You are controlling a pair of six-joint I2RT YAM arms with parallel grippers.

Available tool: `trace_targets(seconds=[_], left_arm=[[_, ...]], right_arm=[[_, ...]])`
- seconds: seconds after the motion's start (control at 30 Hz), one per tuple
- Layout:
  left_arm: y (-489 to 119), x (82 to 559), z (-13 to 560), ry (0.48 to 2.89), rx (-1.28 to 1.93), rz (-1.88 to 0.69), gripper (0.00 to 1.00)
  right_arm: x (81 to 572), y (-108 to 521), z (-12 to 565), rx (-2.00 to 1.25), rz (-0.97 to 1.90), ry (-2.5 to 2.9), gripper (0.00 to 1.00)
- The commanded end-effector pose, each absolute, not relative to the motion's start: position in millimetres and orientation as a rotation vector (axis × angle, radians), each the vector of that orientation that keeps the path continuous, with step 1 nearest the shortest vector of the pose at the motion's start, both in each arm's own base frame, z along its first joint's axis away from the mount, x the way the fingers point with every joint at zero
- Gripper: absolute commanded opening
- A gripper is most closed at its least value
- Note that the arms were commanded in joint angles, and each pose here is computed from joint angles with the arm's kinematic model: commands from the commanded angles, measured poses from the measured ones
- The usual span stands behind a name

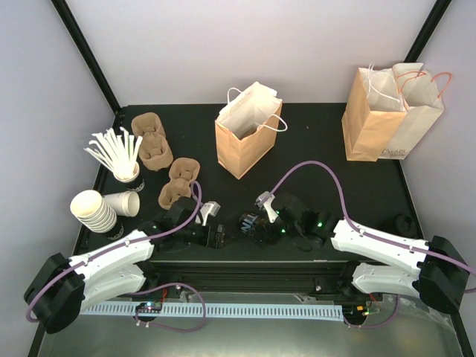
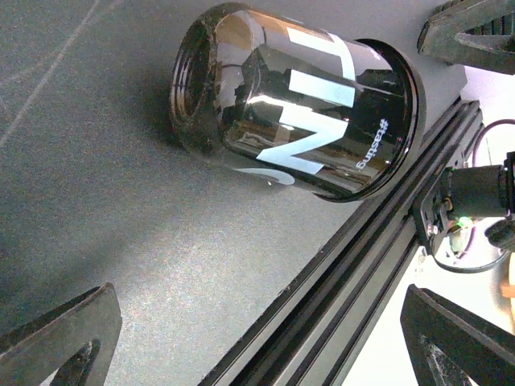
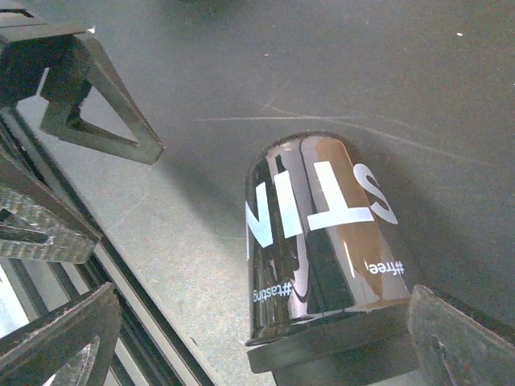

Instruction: Pack the takeout coffee

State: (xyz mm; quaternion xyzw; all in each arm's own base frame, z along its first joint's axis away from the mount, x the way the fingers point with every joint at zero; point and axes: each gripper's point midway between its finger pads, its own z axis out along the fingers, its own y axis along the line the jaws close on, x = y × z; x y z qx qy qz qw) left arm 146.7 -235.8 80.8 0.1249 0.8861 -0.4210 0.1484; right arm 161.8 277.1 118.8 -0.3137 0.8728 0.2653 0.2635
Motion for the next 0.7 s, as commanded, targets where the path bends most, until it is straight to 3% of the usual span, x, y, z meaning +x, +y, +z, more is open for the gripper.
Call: trace_targets(seconds=[0.0,0.67], left_arm=[[-242.4,156.9,94.6,2.498,0.405,-1.186,0.97],[-248.9,164.5,87.3,2.518,0.455,-1.151,0.97]], right_arm=[[167.3,273.6,114.8,-0.834,0.669,2.340,1.00],[173.5,274.8,86.7,-0.891,0.540,2.443,0.99]])
